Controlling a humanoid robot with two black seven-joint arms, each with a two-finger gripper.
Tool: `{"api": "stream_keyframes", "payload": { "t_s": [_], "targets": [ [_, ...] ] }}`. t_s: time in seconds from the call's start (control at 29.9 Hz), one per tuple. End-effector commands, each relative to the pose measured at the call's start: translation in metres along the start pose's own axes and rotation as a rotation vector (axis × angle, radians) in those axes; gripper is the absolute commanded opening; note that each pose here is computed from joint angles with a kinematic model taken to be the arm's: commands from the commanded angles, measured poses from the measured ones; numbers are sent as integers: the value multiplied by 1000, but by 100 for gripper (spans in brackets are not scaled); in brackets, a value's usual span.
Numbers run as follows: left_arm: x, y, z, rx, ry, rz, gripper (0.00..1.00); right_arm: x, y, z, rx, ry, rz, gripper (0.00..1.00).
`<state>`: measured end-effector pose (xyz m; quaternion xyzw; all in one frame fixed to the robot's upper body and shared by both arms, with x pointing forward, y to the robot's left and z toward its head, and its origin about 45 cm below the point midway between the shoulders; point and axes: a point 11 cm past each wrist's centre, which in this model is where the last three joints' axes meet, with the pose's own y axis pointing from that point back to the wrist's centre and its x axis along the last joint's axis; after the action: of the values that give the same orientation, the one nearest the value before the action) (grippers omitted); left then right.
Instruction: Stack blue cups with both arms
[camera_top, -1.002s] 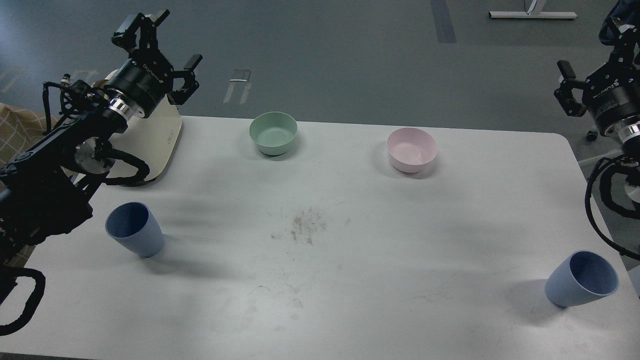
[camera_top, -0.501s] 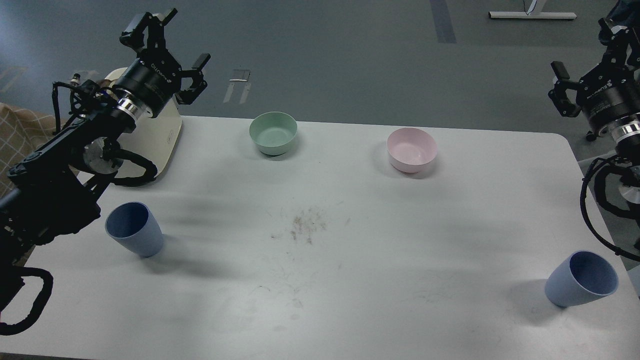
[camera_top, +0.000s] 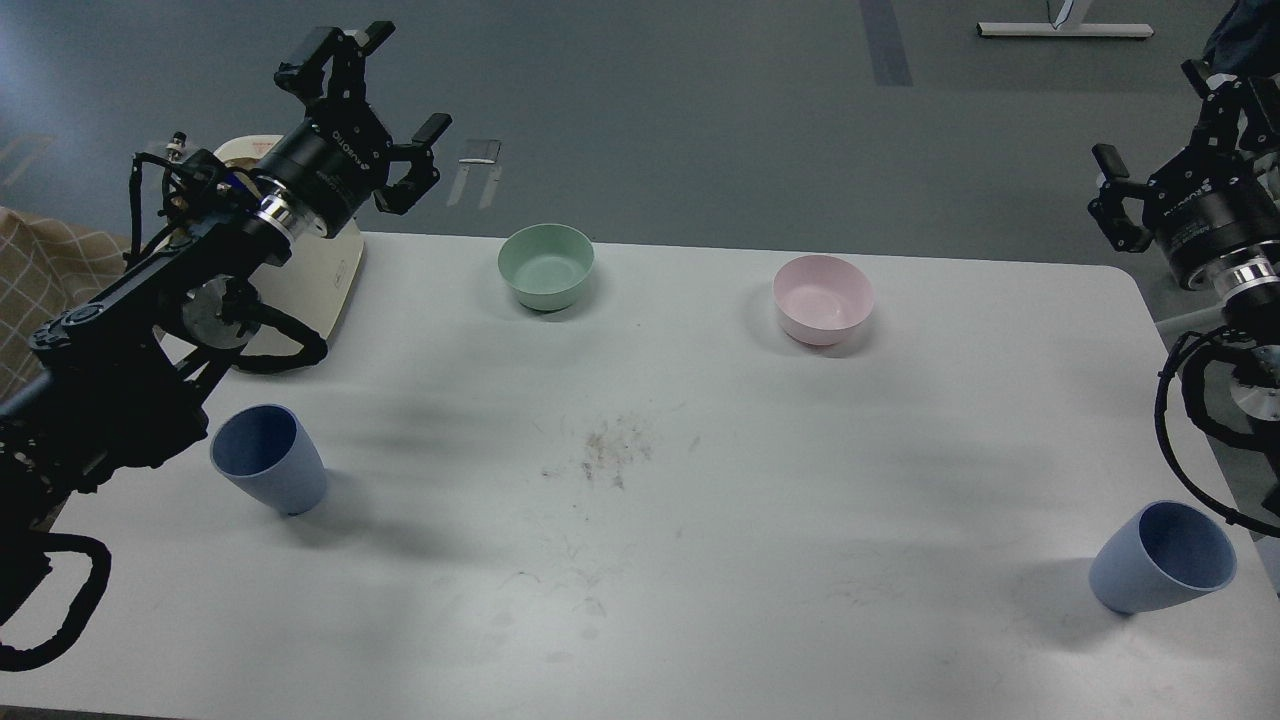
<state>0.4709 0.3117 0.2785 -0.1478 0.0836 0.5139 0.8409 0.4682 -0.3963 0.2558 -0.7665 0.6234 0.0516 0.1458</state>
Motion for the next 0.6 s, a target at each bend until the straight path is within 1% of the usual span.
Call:
{"api": "stream_keyframes", "payload": {
  "t_s": [0.0,0.07,0.57],
  "targets": [
    [-5,-2,-2,-1,7,-12,98,-4,-1,3,0,-9,-6,100],
    [-12,-7,-7,2,22,-26,98,-10,-4,6,-1,-16,-15,100],
    [-37,-23,-17,1,58,-74,98,-34,-20,3,12,-23,-73,100]
  ]
}}
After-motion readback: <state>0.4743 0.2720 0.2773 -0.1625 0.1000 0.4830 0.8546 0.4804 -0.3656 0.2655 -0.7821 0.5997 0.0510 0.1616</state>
